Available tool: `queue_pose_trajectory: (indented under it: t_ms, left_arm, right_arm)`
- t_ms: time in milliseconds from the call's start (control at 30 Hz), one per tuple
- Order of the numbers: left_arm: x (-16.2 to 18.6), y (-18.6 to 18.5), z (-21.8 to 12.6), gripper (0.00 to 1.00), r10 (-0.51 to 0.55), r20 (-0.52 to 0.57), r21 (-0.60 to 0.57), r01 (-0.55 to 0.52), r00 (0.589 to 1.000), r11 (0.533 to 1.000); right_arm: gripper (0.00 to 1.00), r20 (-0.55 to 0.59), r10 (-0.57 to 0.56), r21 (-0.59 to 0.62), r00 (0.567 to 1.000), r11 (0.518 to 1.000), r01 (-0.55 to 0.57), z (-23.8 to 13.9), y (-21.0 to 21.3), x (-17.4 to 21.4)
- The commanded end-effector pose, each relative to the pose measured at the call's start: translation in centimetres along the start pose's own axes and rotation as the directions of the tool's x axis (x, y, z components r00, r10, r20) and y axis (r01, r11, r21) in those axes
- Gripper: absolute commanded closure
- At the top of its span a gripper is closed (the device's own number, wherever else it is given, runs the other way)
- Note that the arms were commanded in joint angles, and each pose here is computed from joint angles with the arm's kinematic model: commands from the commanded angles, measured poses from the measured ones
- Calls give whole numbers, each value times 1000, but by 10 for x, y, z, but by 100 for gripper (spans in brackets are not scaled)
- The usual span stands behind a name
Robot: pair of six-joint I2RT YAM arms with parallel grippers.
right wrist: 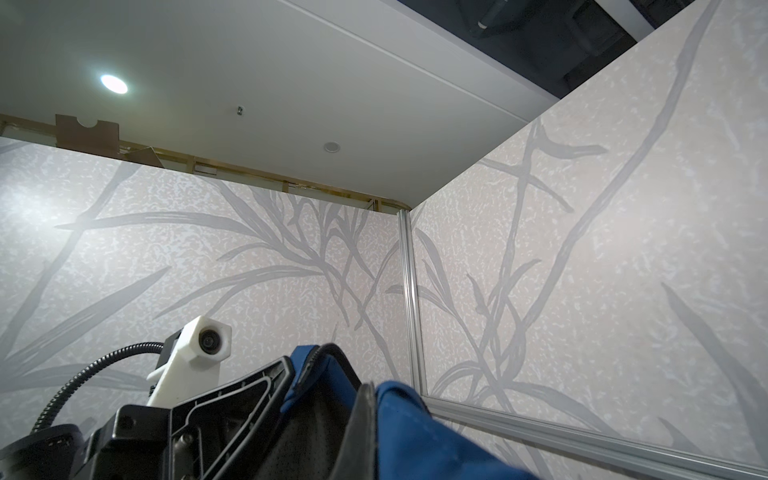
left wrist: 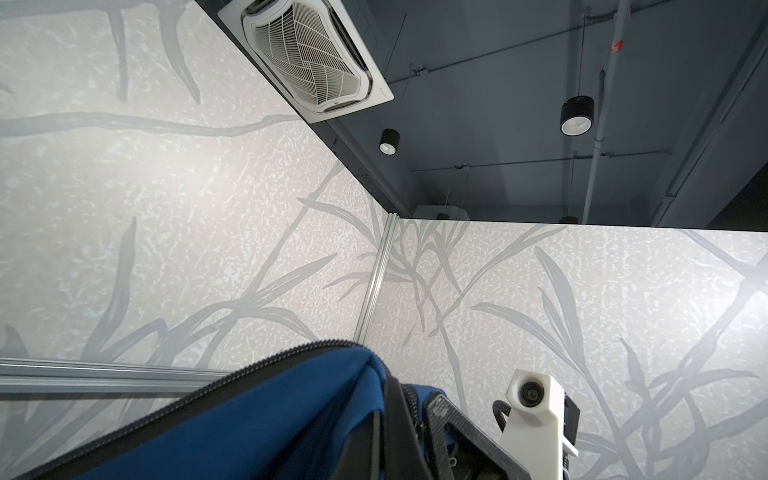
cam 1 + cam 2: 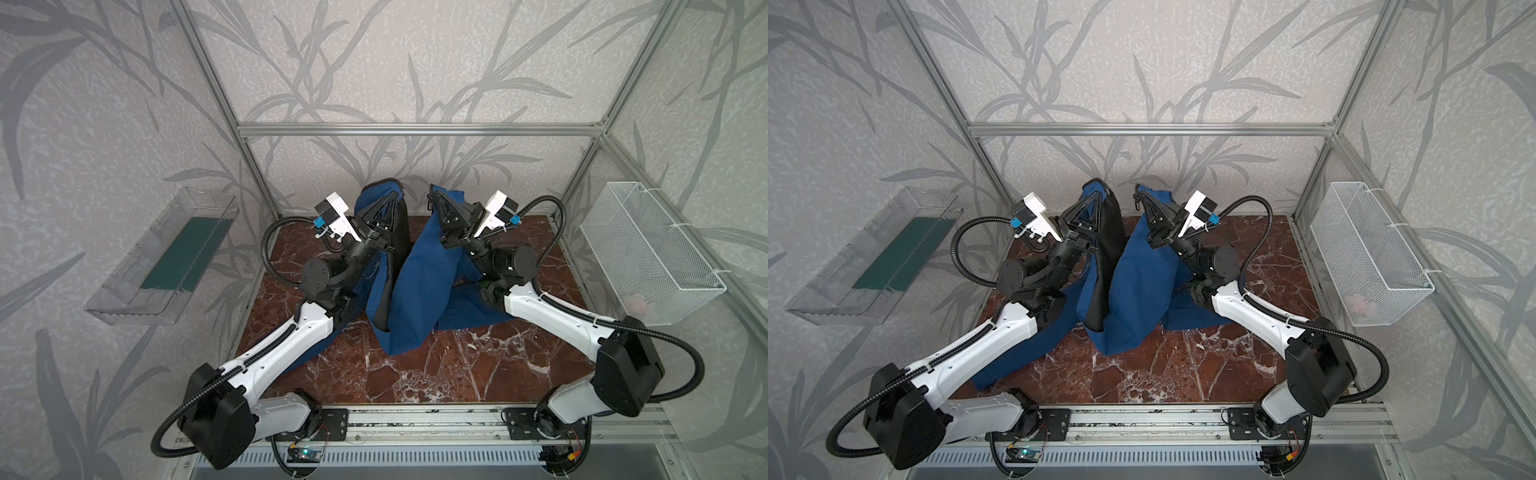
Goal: Zip up the jacket
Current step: 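Hold the raised hem ends together with both grippers, jacket hanging below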
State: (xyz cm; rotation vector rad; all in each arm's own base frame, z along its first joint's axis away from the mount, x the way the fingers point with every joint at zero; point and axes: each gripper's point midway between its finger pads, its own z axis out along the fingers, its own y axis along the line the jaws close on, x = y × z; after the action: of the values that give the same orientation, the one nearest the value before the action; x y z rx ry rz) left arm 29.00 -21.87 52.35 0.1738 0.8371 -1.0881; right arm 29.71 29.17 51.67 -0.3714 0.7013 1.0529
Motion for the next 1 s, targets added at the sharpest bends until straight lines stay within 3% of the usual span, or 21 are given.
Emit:
queue_pose_trajectory:
  t_ms: [0, 300, 633, 967]
  left_arm:
    - [-24, -22, 9, 100, 7, 65, 90, -13, 998, 996]
    - [-38, -30, 8, 100, 20, 145, 125, -39, 989, 991]
    - [-38, -35, 4, 100, 65, 199, 161, -98, 978, 982]
    - [-30, -37, 3, 100, 97, 195, 167, -131, 976, 977]
  right_arm:
    - [100, 85, 3, -56, 996, 998, 2, 8, 16, -24]
    - [100, 119, 92, -87, 989, 993, -82, 20, 29, -34]
    - [100, 167, 172, -21, 971, 985, -171, 19, 27, -43]
    - [100, 175, 198, -19, 964, 980, -198, 21, 27, -44]
